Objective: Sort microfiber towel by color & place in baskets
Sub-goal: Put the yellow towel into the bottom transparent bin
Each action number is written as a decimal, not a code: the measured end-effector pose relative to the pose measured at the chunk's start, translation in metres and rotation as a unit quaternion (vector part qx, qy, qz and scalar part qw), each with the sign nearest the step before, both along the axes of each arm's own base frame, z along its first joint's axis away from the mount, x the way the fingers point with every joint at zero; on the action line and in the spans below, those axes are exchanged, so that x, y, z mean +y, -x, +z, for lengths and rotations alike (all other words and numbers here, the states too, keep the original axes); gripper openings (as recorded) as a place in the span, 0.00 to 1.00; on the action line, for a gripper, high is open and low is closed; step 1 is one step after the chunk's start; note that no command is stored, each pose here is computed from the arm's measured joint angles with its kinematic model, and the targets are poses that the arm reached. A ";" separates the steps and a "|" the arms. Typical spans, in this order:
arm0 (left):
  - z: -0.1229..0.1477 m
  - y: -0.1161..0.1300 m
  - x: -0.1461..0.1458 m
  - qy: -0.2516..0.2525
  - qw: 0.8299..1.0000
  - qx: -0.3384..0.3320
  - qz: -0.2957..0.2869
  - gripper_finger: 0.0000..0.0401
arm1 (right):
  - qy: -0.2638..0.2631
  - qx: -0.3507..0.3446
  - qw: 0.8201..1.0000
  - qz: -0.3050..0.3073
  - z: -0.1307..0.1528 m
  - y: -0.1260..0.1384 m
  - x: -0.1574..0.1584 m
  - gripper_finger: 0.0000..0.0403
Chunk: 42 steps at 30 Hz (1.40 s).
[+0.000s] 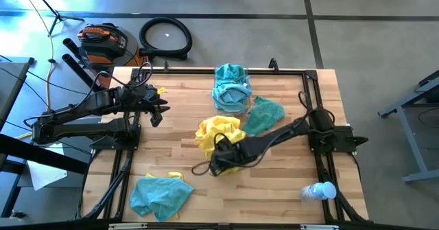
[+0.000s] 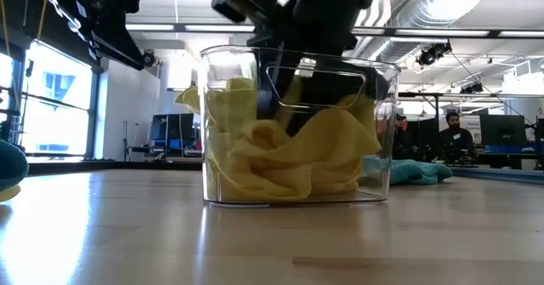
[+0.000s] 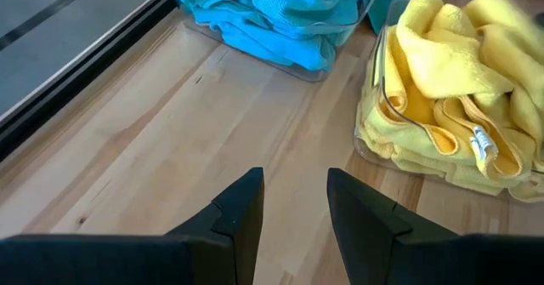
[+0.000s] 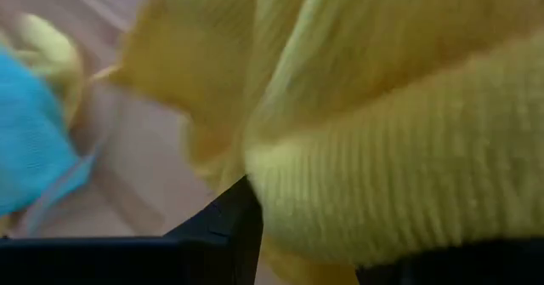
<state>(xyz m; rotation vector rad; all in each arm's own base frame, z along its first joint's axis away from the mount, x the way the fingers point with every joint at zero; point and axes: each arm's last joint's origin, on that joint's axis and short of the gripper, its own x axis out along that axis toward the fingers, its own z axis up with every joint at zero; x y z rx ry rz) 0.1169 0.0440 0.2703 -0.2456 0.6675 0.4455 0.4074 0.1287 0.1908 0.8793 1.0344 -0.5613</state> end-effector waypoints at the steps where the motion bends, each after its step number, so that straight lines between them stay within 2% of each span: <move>1: 0.000 0.000 0.000 0.000 1.000 -0.001 0.000 0.30 | -0.013 0.007 1.000 0.002 -0.001 0.000 -0.005 0.35; 5: 0.000 0.000 0.000 0.000 1.000 0.000 0.000 0.30 | -0.034 -0.009 0.998 0.046 0.018 -0.002 -0.009 0.35; 10: 0.000 0.000 0.000 0.000 1.000 0.001 0.000 0.30 | -0.002 -0.076 0.994 0.074 0.069 -0.006 -0.010 0.35; 13: 0.000 0.000 0.000 0.000 1.000 0.001 0.000 0.30 | 0.014 -0.095 0.993 0.073 0.095 -0.004 -0.011 0.35; 17: 0.000 0.000 0.000 0.000 1.000 0.001 0.000 0.30 | 0.068 -0.094 0.992 0.054 0.121 0.002 -0.012 0.35; 19: 0.000 0.000 0.000 0.000 1.000 0.001 0.000 0.30 | 0.097 -0.082 0.991 0.039 0.124 0.006 -0.013 0.35; 22: 0.000 0.000 0.000 0.000 1.000 0.001 0.000 0.30 | 0.112 -0.070 0.991 0.021 0.122 0.009 -0.014 0.35; 26: 0.000 0.000 0.000 0.000 1.000 0.001 0.000 0.30 | 0.088 -0.059 0.994 0.034 0.120 0.011 -0.010 0.29; 30: 0.000 0.000 0.000 0.000 1.000 0.001 0.000 0.30 | 0.053 -0.050 0.996 0.049 0.119 0.011 -0.008 0.08; 32: 0.000 0.000 0.000 -0.001 1.000 0.001 -0.001 0.30 | 0.037 -0.048 0.996 0.060 0.121 0.012 -0.007 0.02; 36: 0.000 0.000 0.000 -0.001 1.000 0.001 -0.001 0.30 | -0.014 -0.048 0.995 0.087 0.128 0.012 -0.003 0.04; 39: 0.000 0.000 0.000 -0.001 1.000 0.001 -0.001 0.30 | -0.061 -0.035 0.990 0.123 0.135 0.015 -0.001 0.02; 42: 0.000 0.000 0.000 -0.001 1.000 0.001 -0.001 0.30 | -0.093 0.009 0.988 0.121 0.138 0.023 -0.002 0.01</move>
